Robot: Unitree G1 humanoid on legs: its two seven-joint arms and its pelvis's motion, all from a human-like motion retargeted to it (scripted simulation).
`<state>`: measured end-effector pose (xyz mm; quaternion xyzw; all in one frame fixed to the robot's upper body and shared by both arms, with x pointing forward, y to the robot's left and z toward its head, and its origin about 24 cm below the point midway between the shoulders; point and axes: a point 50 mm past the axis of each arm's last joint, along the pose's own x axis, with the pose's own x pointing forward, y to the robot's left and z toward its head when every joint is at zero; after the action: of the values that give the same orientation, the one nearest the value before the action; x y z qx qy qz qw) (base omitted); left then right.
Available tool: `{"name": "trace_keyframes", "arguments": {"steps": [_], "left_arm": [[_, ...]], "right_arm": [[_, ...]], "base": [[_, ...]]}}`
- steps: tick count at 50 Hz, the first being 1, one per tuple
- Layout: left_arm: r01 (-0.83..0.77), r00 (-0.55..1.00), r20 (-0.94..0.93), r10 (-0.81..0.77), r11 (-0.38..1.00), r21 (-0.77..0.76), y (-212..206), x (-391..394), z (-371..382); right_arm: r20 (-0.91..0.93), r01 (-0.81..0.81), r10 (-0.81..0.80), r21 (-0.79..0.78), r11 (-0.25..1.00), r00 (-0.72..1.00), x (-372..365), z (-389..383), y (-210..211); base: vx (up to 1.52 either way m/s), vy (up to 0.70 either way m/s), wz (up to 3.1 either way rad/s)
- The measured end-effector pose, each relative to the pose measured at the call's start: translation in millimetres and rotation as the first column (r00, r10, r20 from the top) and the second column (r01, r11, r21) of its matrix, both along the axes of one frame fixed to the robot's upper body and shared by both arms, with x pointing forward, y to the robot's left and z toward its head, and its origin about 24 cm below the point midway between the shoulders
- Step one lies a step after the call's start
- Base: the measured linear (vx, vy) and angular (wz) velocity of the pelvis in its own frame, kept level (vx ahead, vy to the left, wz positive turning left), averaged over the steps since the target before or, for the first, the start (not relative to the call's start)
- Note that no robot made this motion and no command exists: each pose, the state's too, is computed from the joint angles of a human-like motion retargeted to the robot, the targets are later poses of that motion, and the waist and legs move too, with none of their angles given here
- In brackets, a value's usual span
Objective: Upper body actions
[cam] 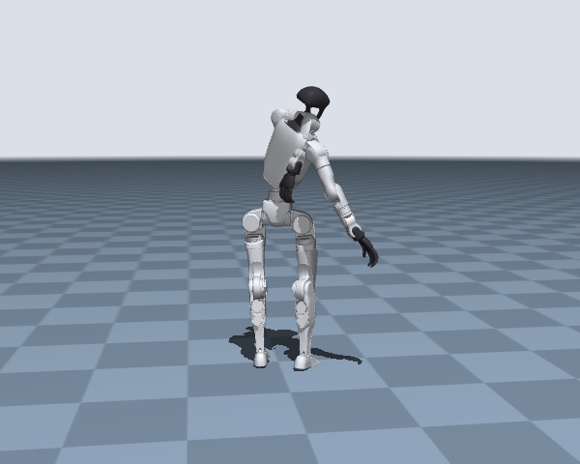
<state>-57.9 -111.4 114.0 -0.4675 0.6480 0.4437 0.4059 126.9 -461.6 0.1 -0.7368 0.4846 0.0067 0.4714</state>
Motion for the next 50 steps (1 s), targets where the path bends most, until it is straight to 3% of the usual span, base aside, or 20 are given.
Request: {"name": "trace_keyframes", "arguments": {"steps": [3,7,11,15,18,23,28,33,38,50], "left_arm": [[0.066,0.995,0.084,-0.050,0.977,-0.204,-35,15,11],[0.144,0.986,0.131,-0.106,0.932,-0.333,-58,18,24],[0.156,0.983,0.154,-0.103,0.908,-0.389,-70,19,32],[0.139,0.986,0.143,-0.083,0.884,-0.446,-83,20,43],[0.268,0.961,0.201,-0.191,0.825,-0.497,-89,18,50],[0.568,0.823,0.312,-0.475,0.682,-0.462,-78,9,43],[0.674,0.739,0.337,-0.584,0.638,-0.373,-62,7,30],[0.641,0.767,0.315,-0.559,0.686,-0.345,-54,8,24],[0.508,0.859,0.292,-0.421,0.772,-0.381,-59,12,26],[0.491,0.871,0.287,-0.398,0.717,-0.496,-79,9,43]], "right_arm": [[-0.325,-0.127,0.128,0.025,0.992,0.937,-22,-26,12],[-0.561,-0.201,0.229,0.112,0.973,0.796,-58,-60,33],[-0.670,0.044,0.109,0.208,0.977,0.734,-126,-87,55],[-0.811,0.335,-0.058,0.173,0.926,0.582,-201,-89,71],[-0.871,0.179,0.045,0.150,0.972,0.489,-202,-85,65],[-0.921,-0.032,0.167,0.166,0.986,0.353,-176,-84,57],[-0.890,-0.082,0.173,0.153,0.985,0.422,-138,-89,58],[-0.793,0.059,0.107,0.177,0.982,0.600,-114,-97,68],[-0.708,0.202,0.025,0.235,0.951,0.706,-111,-100,72],[-0.805,0.249,-0.065,0.105,0.963,0.590,-149,-89,61]], "base": [[-0.09,-0.09,-0.04],[-0.05,-0.10,-0.11],[0.00,-0.04,0.00],[-0.01,-0.01,-0.41],[0.03,0.00,0.45],[0.01,0.01,0.04],[0.00,0.01,0.04],[0.00,0.00,0.00],[0.00,0.00,0.00],[0.00,0.00,-0.02]]}}
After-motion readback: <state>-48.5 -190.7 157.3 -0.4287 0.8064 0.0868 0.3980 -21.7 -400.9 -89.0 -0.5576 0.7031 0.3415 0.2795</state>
